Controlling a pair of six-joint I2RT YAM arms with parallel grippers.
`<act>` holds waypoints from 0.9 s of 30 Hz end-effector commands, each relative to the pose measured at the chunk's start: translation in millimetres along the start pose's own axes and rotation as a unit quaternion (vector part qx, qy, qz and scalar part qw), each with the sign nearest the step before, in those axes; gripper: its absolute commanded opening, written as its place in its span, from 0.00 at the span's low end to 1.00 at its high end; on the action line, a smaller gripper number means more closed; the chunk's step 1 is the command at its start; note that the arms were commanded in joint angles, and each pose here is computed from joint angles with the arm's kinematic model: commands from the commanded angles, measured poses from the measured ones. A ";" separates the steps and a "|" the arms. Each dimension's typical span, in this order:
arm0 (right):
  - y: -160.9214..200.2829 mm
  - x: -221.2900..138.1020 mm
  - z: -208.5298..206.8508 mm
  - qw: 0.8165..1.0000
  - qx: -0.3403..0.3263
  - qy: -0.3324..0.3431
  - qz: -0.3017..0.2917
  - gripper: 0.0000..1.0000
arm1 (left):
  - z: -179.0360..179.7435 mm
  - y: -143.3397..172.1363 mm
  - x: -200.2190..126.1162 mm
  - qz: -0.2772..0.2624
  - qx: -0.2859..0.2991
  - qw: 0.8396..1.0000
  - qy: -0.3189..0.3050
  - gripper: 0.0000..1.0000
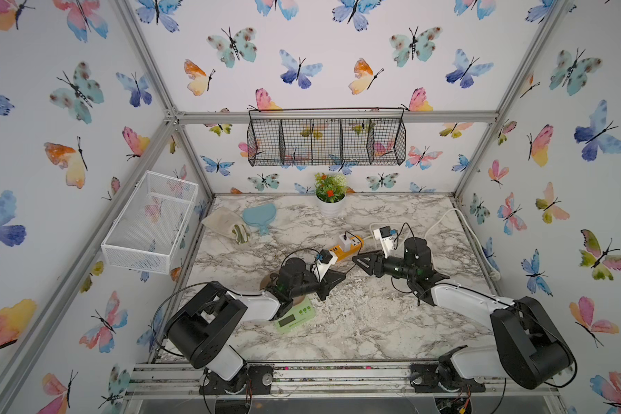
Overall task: Charge the electronic scale
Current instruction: Pick up the charging cable from the center of the board.
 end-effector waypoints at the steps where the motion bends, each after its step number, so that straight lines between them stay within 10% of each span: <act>1: -5.3 -12.9 13.2 0.991 -0.128 -0.045 -0.015 0.60 | -12.1 -22.4 -4.2 0.009 0.010 0.998 0.064 0.06; 13: -39.8 -30.9 51.0 0.927 -0.351 -0.127 -0.039 0.62 | -2.5 -48.7 -8.6 0.066 -0.012 0.990 0.121 0.05; 27: -57.2 -9.1 43.9 0.906 -0.324 -0.270 0.025 0.58 | 14.9 -83.3 -12.8 0.097 0.006 0.984 0.148 0.05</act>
Point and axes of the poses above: each gripper's point midway between its finger pads, its own x axis out along the fingers, its own z axis along the line the jaws close on, y = z × x, the point moved 3 cm from there along -x, back along the fingers, and after that the axes turned 1 degree about x, right-handed, at the moved point
